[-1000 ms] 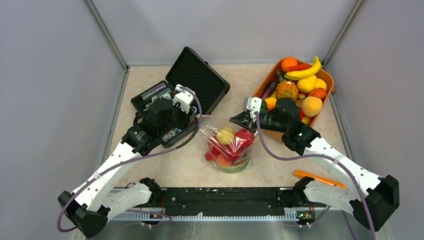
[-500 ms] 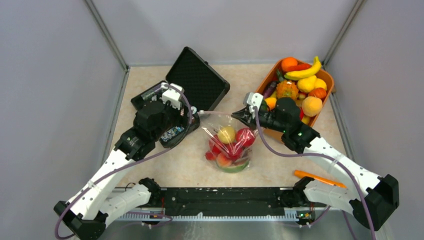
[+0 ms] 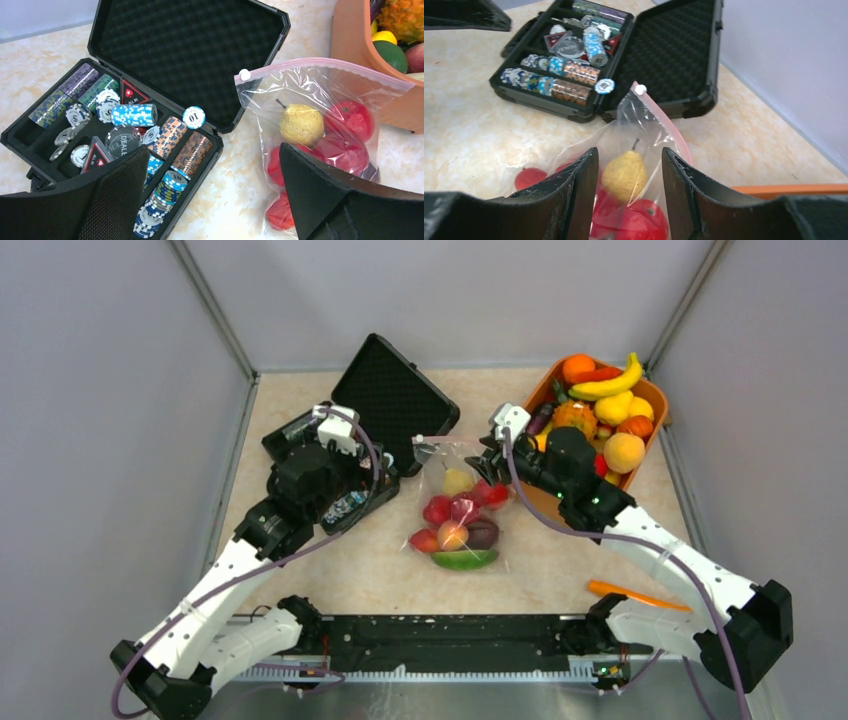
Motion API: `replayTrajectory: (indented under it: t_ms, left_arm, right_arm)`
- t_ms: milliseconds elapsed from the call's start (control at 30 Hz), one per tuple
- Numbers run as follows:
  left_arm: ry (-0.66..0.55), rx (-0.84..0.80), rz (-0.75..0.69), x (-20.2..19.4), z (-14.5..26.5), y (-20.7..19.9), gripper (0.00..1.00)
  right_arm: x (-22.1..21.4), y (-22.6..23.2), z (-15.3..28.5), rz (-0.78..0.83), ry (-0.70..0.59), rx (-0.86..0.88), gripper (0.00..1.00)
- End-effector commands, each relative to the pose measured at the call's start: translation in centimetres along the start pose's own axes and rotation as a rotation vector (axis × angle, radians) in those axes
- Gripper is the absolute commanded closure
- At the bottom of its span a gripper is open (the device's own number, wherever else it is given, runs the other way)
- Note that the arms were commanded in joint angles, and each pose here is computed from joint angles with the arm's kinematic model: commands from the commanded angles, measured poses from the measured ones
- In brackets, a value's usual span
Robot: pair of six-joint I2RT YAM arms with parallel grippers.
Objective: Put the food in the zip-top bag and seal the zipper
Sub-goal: Place the zipper food storage bag at the center of the board, then reset both arms
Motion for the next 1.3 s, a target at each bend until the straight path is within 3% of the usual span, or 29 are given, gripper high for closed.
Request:
replayTrajectory:
  t_ms: [0, 133, 233, 367, 433, 667, 800, 867, 1033, 1267]
  left_arm:
    - [-0.038, 0.021, 0.065, 0.6, -0.6, 0.0, 0.01]
    - [-0.005, 0.021, 0.125, -0.3, -1.5, -0.5, 0.01]
    - [0.018, 0.039, 0.181, -0.9, -2.1, -0.7, 0.01]
    - [0.046, 0.121, 0.259, -1.4, -2.8, 0.5, 0.01]
    - [0.054, 0.181, 0.325, -1.6, -2.9, 1.8, 0.01]
    - [0.066, 0.312, 0.475, -2.9, -2.5, 5.8, 0.01]
    - [0.107, 0.437, 0.517, -3.2, -2.5, 6.9, 0.01]
    - [0.143, 0.517, 0.515, -3.5, -2.2, 7.6, 0.01]
    - [0.145, 0.649, 0.508, -3.3, -1.2, 8.9, 0.01]
    - [0.074, 0.619, 0.491, -2.4, -0.2, 9.0, 0.01]
  right_arm:
    - [2.4, -1.2, 0.7, -0.049, -0.071, -0.132, 0.5]
    - [0.8, -1.5, 1.1, -0.118, -0.059, -0.201, 0.45]
    - [0.2, -2.7, 2.1, -0.241, -0.075, -0.367, 0.41]
    - [1.1, -4.2, 4.8, -0.355, -0.191, -0.557, 0.13]
    - [1.8, -5.3, 6.3, -0.378, -0.227, -0.604, 0.07]
    - [1.9, -11.8, 12.4, -0.61, -0.223, -0.847, 0.05]
    - [0.9, -12.6, 14.4, -0.637, -0.17, -0.928, 0.05]
    - [1.1, -12.4, 15.2, -0.608, -0.214, -0.951, 0.05]
    - [1.9, -11.9, 15.6, -0.553, -0.269, -0.918, 0.05]
    - [0.9, -11.9, 14.3, -0.59, -0.191, -0.861, 0.04]
Point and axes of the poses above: each gripper's point midway between its finger pads, its own z axis back along the fingers, its own y axis along the line the jaws close on, x = y × z, the point moved 6 cm from there along z, back along the fingers, and after that the axes turned 8 degrees about -z, right-handed, at the moved point
